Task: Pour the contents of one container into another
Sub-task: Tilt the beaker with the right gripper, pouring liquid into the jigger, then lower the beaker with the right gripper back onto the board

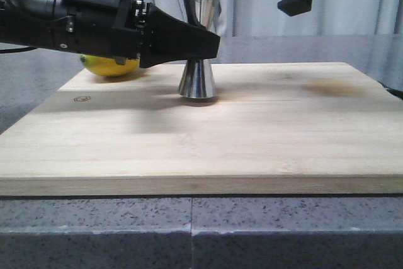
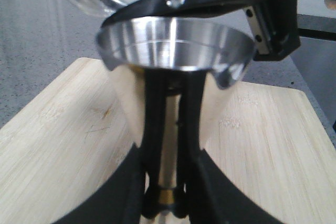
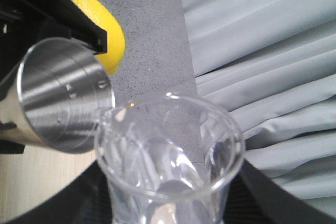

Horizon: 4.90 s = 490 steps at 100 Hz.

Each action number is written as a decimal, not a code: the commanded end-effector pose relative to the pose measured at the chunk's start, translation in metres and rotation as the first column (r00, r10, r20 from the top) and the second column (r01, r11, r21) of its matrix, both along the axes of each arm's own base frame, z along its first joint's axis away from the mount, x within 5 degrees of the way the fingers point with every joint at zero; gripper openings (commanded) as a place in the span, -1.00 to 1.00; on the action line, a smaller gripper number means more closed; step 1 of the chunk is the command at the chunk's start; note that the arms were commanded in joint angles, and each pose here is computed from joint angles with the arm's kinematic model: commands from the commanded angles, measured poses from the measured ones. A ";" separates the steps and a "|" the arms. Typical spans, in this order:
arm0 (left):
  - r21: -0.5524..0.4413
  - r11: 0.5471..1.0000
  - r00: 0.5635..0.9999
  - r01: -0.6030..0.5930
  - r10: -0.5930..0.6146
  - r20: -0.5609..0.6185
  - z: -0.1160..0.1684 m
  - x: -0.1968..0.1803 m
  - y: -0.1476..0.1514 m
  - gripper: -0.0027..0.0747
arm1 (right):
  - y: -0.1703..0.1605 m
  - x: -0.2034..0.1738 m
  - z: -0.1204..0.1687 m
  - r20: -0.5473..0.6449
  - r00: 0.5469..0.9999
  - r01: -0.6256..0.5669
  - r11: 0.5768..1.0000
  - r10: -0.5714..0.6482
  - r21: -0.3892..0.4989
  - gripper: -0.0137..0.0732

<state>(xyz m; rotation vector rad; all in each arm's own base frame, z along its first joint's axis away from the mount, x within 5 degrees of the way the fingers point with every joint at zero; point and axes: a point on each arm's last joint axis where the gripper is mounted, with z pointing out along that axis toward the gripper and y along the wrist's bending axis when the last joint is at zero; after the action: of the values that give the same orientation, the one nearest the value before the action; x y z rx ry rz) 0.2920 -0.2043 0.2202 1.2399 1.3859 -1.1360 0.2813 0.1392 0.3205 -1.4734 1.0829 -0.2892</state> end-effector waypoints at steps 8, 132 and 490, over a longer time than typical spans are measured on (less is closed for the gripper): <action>-0.158 0.987 0.999 0.033 -0.028 0.036 0.033 -0.005 -0.003 -0.75 | 0.000 -0.005 0.028 0.087 0.996 -0.027 0.999 0.024 0.044 0.00; -0.158 0.987 0.999 0.033 -0.028 0.036 0.033 -0.005 -0.003 -0.75 | 0.000 -0.004 0.032 0.171 0.983 -0.044 0.993 0.062 -0.108 0.00; -0.158 0.987 0.999 0.033 -0.028 0.036 0.033 -0.005 -0.003 -0.75 | -0.089 0.009 -0.008 -0.463 0.880 0.435 0.572 -0.107 0.695 0.00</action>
<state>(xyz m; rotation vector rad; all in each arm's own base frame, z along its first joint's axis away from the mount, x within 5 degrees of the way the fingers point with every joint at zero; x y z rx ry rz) 0.2921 -0.2043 0.2201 1.2398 1.3870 -1.1346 0.2980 0.0537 0.2973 -0.5818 1.6058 0.2106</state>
